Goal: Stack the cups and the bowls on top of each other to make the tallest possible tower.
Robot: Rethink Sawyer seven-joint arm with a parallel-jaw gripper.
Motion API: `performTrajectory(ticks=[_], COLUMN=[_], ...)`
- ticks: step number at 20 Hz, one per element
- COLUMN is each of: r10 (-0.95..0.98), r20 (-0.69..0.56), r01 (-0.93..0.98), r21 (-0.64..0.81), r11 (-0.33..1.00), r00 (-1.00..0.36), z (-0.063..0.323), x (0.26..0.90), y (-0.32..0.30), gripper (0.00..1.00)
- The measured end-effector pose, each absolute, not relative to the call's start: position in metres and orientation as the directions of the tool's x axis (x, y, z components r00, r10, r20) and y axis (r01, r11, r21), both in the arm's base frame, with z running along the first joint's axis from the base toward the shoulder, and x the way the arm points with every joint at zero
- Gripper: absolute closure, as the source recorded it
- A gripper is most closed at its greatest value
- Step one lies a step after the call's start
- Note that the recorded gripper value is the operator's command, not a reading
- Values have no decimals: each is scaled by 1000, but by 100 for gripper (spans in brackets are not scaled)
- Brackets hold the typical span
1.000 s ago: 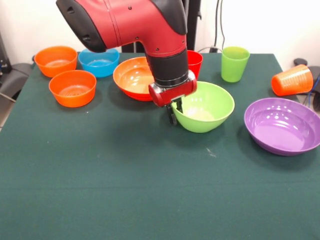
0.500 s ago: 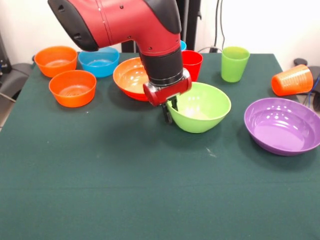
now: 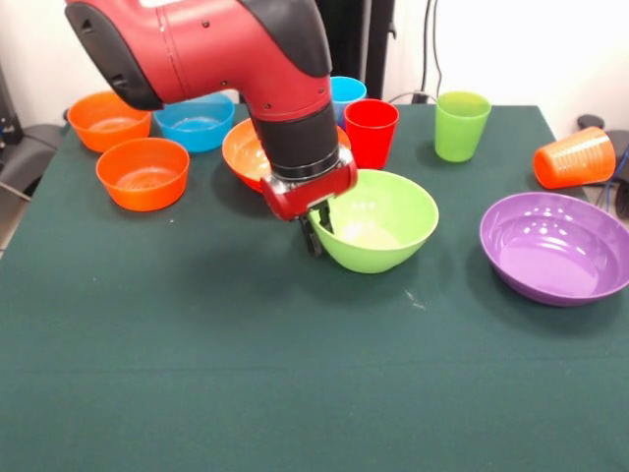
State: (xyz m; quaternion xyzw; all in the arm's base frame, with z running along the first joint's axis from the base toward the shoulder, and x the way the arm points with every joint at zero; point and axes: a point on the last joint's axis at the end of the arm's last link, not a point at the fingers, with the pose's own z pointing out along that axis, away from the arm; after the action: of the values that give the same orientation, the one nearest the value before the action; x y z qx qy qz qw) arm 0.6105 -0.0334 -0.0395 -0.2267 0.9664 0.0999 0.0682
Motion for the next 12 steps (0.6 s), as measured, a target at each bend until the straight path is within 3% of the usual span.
performTrajectory(ticks=[12], r10=[-473], r20=[-173], r01=[-501], r21=[200], r11=[842], r00=[-864], z=[-45], x=[622], y=[-41], gripper=[100])
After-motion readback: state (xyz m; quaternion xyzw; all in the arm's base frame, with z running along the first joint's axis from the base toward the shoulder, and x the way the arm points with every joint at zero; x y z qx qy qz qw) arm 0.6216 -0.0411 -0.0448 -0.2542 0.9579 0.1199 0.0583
